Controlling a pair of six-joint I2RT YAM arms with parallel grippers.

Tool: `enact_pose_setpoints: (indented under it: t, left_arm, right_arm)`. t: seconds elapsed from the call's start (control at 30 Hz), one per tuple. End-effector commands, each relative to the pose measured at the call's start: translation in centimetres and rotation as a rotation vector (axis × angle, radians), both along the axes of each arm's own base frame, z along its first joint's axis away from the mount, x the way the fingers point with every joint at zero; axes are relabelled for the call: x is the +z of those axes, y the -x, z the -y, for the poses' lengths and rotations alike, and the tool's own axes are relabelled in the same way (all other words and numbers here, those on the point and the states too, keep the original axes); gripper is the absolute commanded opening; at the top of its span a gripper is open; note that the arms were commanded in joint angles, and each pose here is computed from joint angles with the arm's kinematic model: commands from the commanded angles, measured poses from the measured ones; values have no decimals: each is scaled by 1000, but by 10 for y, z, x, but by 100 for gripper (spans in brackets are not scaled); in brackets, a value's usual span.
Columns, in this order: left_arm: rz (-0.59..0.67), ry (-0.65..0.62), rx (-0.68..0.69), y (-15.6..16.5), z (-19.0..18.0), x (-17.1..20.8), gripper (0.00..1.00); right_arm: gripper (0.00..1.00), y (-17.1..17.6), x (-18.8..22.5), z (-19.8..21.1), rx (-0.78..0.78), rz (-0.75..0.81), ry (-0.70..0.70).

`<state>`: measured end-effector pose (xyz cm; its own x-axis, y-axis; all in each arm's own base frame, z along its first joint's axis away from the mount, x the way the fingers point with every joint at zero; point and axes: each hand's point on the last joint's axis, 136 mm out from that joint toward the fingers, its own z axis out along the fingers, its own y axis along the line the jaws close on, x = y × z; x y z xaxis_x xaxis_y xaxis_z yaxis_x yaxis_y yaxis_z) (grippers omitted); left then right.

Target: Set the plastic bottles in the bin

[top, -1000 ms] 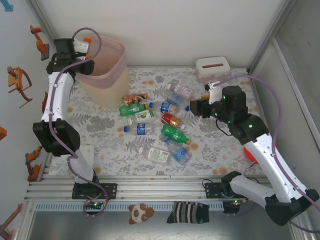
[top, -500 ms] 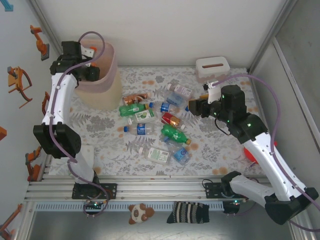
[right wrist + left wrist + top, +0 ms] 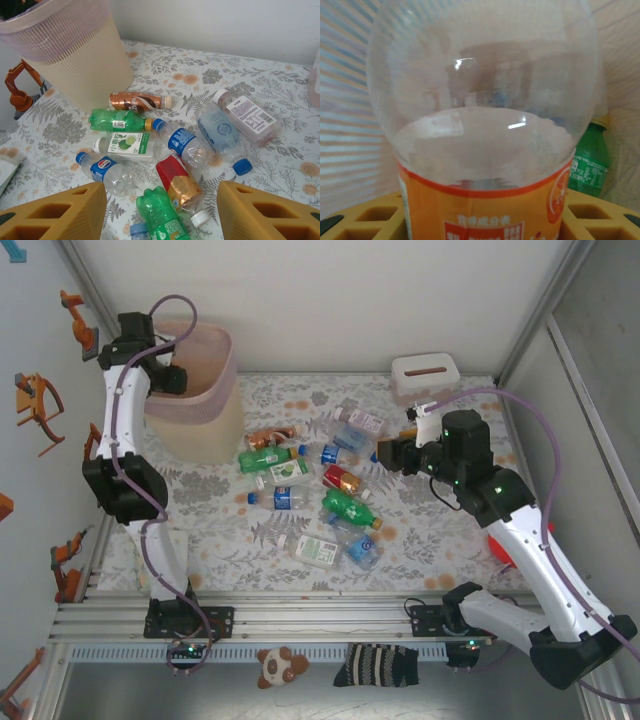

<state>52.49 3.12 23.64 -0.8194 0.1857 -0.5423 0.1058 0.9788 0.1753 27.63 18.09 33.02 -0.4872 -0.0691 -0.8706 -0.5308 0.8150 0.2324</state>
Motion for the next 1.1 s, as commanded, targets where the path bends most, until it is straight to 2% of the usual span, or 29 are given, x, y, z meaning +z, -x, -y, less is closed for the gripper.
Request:
enact_pose_setpoints:
  t: [0.0, 0.17, 0.3, 0.4, 0.6, 0.93, 1.07]
  left_arm:
    - [-51, 16, -18, 5, 4, -10, 52]
    - [-116, 40, -6, 7, 6, -35, 57]
    - [-112, 51, 8, 8, 6, -34, 65]
    - [-82, 73, 12, 8, 10, -24, 71]
    - [-15, 105, 3, 13, 17, 7, 75]
    - [89, 170, -75, 46, 48, 68, 73]
    - [96, 215, -145, 69, 76, 80, 71]
  right_arm:
    - [59, 0, -1, 1, -11, 7, -1]
    - [59, 2, -4, 3, -16, 5, -3]
    - [59, 3, -5, 4, -17, 4, -2]
    - [60, 4, -4, 5, -21, 6, 3]
    - [62, 3, -2, 10, -47, -2, 8]
    - [60, 1, -9, 15, -94, -62, 22]
    - [59, -1, -16, 18, -130, -111, 30]
